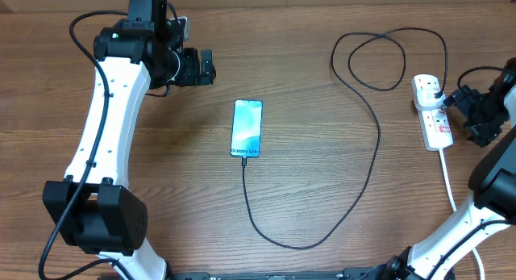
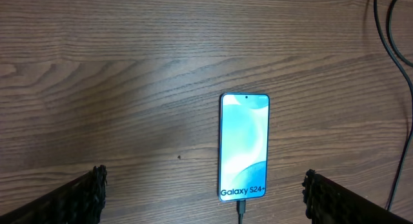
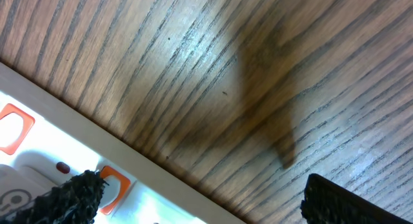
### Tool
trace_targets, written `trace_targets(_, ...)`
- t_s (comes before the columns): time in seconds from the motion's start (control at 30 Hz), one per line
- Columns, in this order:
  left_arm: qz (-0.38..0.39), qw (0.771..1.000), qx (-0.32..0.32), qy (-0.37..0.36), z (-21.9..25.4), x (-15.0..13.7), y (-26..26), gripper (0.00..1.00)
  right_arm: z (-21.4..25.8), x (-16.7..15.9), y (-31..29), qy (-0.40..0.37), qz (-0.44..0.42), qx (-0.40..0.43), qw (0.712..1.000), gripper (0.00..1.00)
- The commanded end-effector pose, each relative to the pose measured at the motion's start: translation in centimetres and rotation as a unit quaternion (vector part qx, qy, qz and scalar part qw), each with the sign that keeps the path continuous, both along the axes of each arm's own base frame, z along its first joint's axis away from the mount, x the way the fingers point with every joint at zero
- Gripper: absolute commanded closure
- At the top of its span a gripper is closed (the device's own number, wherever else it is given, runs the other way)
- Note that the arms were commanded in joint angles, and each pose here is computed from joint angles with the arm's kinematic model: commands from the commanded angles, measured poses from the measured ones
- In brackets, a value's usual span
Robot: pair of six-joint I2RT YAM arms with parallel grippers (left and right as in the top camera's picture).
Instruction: Plug charger to phone and switch on socket
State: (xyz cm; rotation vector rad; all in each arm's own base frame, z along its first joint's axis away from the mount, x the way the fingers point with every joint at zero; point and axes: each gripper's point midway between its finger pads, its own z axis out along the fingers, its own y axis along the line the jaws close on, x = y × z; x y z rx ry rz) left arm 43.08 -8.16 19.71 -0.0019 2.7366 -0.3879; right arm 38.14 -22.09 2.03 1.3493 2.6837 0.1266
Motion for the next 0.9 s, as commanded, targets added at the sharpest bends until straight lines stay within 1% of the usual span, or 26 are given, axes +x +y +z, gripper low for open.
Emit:
trace_targets(0.0,-0.008,1.0,0.007,-0.001,-0.26,0.17,0.02,0.0,-0.39,0.06,1.26,0.001,0.018,0.022,1.0,0.0)
trace_targets(0.87,-0.008,1.0,0.007,-0.001,-0.26,0.17,0.02,0.0,-0.06,-0.71,1.27,0.017,0.014,0.027,0.999,0.0)
